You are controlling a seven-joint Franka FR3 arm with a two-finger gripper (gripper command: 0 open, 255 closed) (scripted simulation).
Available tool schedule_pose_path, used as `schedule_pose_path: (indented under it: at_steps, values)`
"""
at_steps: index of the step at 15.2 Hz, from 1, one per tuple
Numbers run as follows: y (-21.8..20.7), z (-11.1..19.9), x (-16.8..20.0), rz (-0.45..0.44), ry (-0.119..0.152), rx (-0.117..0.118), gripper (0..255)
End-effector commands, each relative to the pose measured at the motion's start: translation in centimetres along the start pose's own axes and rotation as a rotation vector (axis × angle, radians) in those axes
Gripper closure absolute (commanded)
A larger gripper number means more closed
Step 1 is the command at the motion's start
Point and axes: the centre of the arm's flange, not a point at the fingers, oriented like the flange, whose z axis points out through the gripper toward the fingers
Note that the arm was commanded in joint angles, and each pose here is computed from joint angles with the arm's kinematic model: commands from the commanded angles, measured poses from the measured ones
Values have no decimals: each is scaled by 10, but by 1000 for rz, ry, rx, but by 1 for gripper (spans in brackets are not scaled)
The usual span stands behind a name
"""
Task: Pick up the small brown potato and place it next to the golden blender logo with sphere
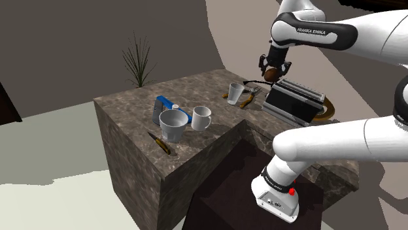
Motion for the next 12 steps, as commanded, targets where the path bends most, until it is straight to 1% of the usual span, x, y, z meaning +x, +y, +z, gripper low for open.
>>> schedule_pose_path:
  at_steps: [1,12]
  values:
    - [23,4,12,-1,0,0,255]
    - [147,33,83,-1,0,0,255]
